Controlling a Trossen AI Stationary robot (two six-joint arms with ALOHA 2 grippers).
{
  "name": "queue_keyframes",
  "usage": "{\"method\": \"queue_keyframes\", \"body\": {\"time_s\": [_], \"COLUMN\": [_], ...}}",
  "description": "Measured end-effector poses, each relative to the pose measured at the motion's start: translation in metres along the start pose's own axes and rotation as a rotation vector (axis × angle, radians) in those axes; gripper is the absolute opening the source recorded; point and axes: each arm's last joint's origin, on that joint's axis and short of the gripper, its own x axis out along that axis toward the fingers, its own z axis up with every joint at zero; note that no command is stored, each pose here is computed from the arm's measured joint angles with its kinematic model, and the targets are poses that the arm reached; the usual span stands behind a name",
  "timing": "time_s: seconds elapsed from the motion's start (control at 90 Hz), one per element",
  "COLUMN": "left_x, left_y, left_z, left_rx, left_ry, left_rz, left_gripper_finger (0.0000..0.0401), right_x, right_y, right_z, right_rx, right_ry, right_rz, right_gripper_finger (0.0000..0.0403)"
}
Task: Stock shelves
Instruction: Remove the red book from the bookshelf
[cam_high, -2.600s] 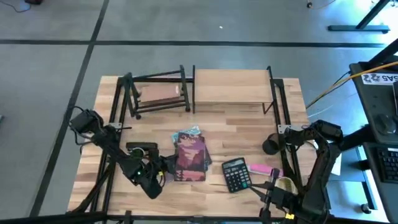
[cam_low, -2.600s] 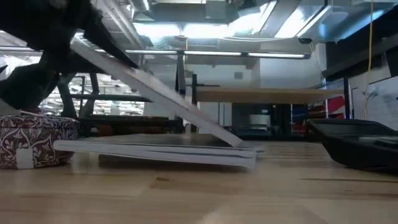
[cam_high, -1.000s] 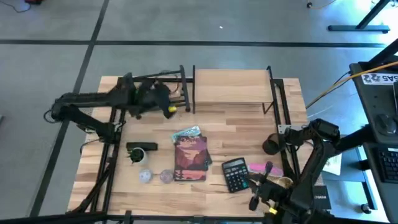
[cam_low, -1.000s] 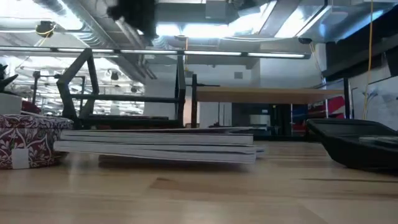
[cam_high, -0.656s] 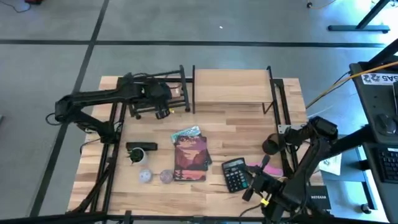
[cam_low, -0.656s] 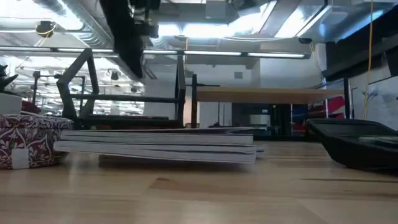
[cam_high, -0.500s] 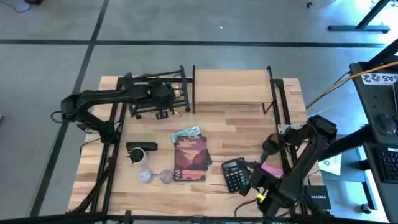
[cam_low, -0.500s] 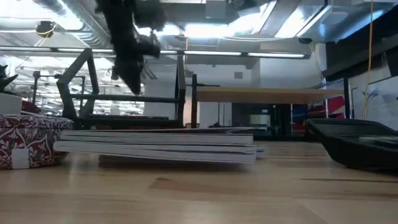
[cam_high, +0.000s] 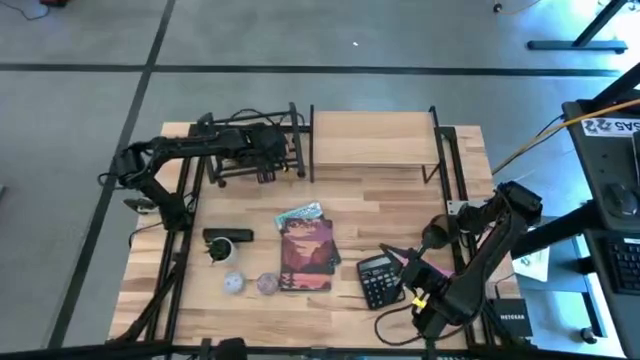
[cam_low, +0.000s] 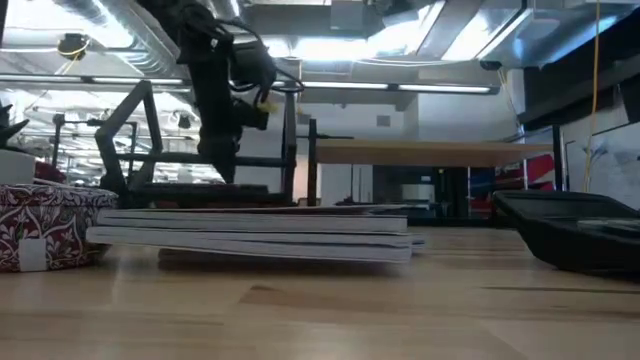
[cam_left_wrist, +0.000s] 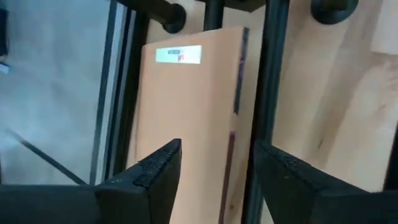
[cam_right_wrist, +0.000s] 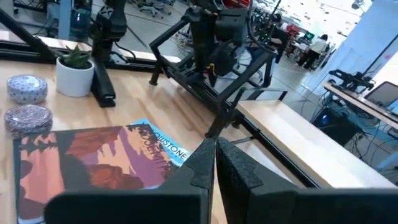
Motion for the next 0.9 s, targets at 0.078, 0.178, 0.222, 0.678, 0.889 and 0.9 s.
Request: {"method": "queue_keyframes", "body": {"time_s": [0.078,0.178,0.222,0.678,0.889,0.9], "left_x": [0.002,0.000,-0.003,-0.027,-0.004,-0.003], "left_y": [0.003,0.004,0.005,0.037,0.047,0.047], "left_z": [-0.001,-0.001,0.000,0.002,-0.009,-0.009], "left_rx": [0.003,0.016,0.018,0.026,0.002,0.004], "left_ry": [-0.001,-0.010,-0.012,-0.026,0.034,0.037], "left_rz": [-0.005,-0.004,-0.001,0.007,-0.109,-0.116], "left_gripper_finger": [0.0184,0.0184,0.0184,0.0184,0.0184,0.0184], "right_x": [0.003,0.003,0.003,0.007,0.008,0.008], "right_y": [-0.001,-0.002,-0.002,-0.002,-0.004,-0.004], "right_z": [0.001,0.001,0.001,0.001,0.003,0.003], "right_rx": [0.004,0.010,0.013,0.021,0.030,0.030], "right_ry": [0.000,0.006,0.006,0.008,0.014,0.014], "right_rz": [-0.011,-0.013,-0.014,-0.026,-0.029,-0.030], "right_gripper_finger": [0.0001,0.0001,0.0001,0.0001,0.0001,0.0001]}}
